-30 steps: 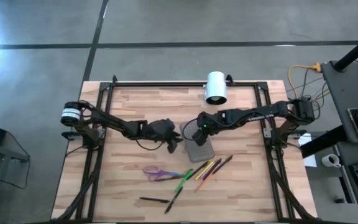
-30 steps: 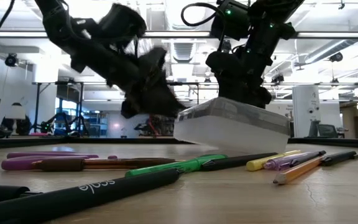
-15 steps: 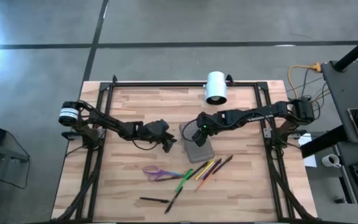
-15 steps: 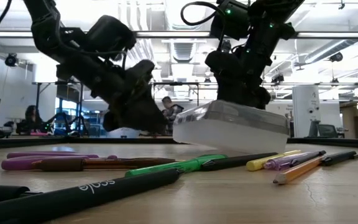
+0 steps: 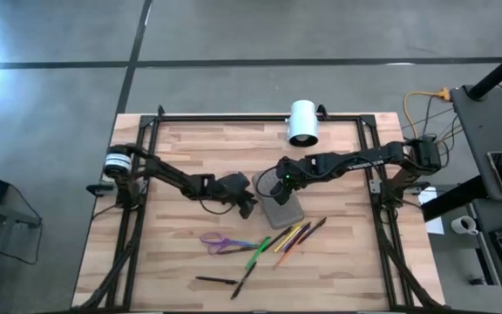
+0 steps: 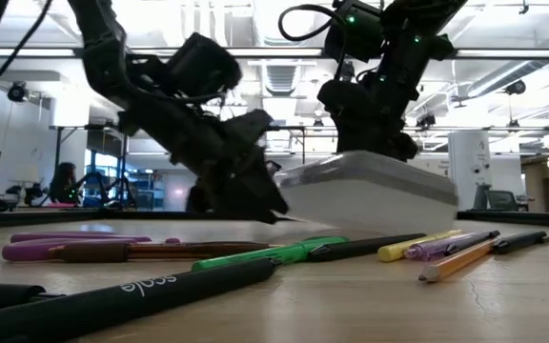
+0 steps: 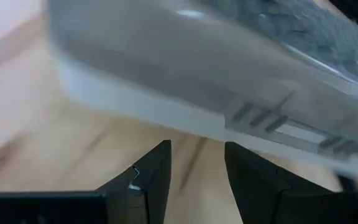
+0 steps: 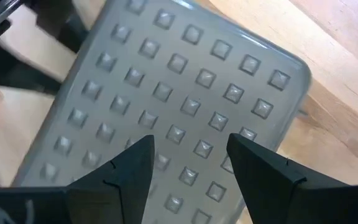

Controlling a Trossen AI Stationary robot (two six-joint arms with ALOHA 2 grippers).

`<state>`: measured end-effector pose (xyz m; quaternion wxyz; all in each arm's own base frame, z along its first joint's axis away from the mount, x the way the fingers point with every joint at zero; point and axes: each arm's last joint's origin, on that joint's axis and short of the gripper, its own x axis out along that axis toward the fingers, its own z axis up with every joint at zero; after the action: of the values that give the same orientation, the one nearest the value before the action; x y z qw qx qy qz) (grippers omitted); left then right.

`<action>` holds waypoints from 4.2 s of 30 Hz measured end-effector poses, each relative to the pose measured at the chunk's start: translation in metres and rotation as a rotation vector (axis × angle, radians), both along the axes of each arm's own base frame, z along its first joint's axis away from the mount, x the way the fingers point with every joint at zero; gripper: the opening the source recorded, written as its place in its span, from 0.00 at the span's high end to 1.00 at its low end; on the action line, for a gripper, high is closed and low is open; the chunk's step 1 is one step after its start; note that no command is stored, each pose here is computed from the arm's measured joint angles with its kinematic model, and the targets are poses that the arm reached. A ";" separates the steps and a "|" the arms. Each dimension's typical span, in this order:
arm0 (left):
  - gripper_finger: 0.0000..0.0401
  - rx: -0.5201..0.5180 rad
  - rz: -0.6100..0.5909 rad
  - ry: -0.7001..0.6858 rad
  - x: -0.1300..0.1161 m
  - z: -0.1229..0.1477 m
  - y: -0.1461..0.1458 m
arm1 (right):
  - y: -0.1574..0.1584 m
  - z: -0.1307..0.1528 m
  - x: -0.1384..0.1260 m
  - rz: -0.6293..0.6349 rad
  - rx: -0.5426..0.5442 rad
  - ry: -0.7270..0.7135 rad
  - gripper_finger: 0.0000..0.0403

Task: Pick & place school supplies into a supply box
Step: Open the black supply box

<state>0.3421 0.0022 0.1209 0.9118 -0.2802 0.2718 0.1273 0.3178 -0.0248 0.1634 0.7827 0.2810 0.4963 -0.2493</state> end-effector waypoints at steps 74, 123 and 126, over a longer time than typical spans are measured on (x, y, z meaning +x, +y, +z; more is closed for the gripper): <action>0.66 -0.630 0.358 -0.276 -0.071 0.000 -0.016 | -0.012 -0.002 0.005 -0.036 0.026 -0.066 0.49; 0.66 -0.542 0.395 -0.138 -0.025 -0.020 -0.005 | -0.006 0.031 0.002 0.042 0.038 0.005 0.49; 0.66 -0.533 0.401 -0.147 -0.026 -0.018 -0.004 | -0.006 0.036 -0.002 0.063 -0.002 0.015 0.49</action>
<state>0.3165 -0.0021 0.1031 0.7806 -0.5648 0.1685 0.2081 0.3156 -0.0305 0.1995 0.7865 0.2626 0.5106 -0.2274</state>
